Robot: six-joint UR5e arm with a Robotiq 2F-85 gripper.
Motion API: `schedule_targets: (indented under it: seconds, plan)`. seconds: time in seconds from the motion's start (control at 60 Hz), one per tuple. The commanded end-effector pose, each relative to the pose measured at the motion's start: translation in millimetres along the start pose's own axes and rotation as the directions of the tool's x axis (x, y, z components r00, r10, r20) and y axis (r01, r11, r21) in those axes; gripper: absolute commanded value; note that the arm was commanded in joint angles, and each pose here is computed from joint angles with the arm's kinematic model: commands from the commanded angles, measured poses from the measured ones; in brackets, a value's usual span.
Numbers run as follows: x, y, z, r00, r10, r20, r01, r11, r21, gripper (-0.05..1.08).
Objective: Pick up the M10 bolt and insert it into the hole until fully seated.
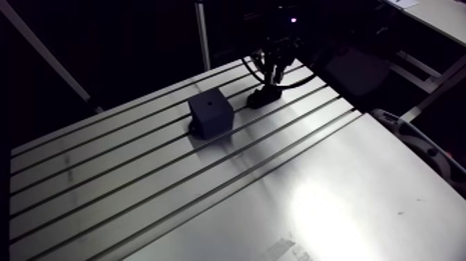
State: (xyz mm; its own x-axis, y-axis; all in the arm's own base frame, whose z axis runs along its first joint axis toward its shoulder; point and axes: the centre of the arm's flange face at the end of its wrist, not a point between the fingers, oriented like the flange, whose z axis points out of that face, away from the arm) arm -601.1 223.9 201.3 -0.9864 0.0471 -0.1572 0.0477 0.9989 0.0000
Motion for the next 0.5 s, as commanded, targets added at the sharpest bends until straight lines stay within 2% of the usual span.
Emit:
schedule_targets:
  seconds: [0.017,0.5]
  plan:
    - [-0.2,-0.3,0.6,1.000,0.000,0.001,0.000,1.000,0.002,0.67]
    - [-0.6,-0.6,1.0,1.000,-0.001,0.005,0.001,1.000,0.005,0.71]
